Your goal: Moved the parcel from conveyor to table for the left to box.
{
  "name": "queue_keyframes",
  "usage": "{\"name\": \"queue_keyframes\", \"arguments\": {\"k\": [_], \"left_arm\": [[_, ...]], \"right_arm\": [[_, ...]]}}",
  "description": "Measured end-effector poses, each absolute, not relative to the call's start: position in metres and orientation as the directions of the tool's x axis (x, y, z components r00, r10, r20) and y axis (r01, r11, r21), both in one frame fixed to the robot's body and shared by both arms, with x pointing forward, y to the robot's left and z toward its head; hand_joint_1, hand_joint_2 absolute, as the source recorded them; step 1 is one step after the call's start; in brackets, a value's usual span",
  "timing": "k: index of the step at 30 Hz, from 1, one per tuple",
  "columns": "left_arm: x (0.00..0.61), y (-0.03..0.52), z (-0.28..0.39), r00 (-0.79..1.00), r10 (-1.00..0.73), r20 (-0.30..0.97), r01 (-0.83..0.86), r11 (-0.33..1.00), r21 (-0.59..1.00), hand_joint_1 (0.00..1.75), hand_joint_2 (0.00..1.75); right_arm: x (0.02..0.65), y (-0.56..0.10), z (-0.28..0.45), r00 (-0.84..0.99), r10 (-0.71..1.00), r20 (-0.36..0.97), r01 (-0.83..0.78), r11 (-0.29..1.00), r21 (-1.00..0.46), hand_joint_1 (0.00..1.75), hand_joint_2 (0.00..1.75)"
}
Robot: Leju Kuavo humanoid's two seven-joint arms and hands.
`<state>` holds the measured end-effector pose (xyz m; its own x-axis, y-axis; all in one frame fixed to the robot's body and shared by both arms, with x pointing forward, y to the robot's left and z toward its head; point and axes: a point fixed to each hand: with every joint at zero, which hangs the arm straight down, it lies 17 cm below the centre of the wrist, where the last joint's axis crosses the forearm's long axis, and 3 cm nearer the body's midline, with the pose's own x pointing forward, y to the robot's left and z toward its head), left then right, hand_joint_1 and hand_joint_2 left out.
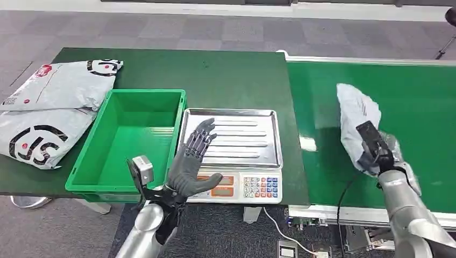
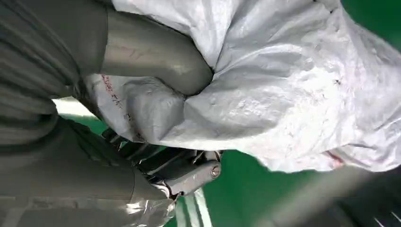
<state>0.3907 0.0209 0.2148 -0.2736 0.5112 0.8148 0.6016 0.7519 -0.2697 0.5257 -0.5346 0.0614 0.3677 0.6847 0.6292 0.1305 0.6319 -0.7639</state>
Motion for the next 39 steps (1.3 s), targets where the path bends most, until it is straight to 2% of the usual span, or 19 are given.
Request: {"name": "queue_keyframes", "arguments": {"k": [3,6,11,17,23,29,36,39], "left_arm": [[0.389,0.021,0.219,-0.285,0.503,0.816,0.604,0.755,-0.255,0.0,1.75],[0.389,0.021,0.22,-0.291,0.501,0.815,0.603,0.758,-0.25,0.0,1.75],[0.391,0.025,0.223,-0.298,0.505,0.81,0.603,0.758,-0.25,0.0,1.75],[0.397,0.027,0.226,-0.305,0.512,0.803,0.599,0.758,-0.257,0.0,1.75],[0.417,0.042,0.226,-0.29,0.565,0.773,0.555,0.757,-0.345,0.0,1.75],[0.423,0.044,0.218,-0.274,0.566,0.777,0.54,0.76,-0.363,0.0,1.75],[0.431,0.047,0.216,-0.275,0.571,0.774,0.529,0.762,-0.374,0.0,1.75],[0.433,0.05,0.214,-0.278,0.571,0.772,0.517,0.767,-0.38,0.0,1.75]], "right_arm": [[0.543,-0.518,0.111,0.218,0.692,0.688,0.239,0.645,-0.725,1.75,1.75],[0.544,-0.502,0.143,0.13,0.713,0.689,0.29,0.638,-0.714,1.75,1.75],[0.534,-0.451,0.215,-0.062,0.789,0.612,0.387,0.584,-0.713,1.75,1.75],[0.517,-0.402,0.27,-0.24,0.84,0.487,0.468,0.54,-0.7,1.75,1.75],[0.547,-0.335,0.244,-0.272,0.908,0.32,0.254,0.388,-0.886,1.75,1.75],[0.56,-0.315,0.237,-0.296,0.916,0.272,0.204,0.339,-0.918,1.75,1.75],[0.582,-0.274,0.188,-0.382,0.909,0.164,-0.054,0.155,-0.986,1.75,1.75],[0.588,-0.257,0.172,-0.436,0.884,0.167,-0.157,0.109,-0.982,1.75,1.75]]}}
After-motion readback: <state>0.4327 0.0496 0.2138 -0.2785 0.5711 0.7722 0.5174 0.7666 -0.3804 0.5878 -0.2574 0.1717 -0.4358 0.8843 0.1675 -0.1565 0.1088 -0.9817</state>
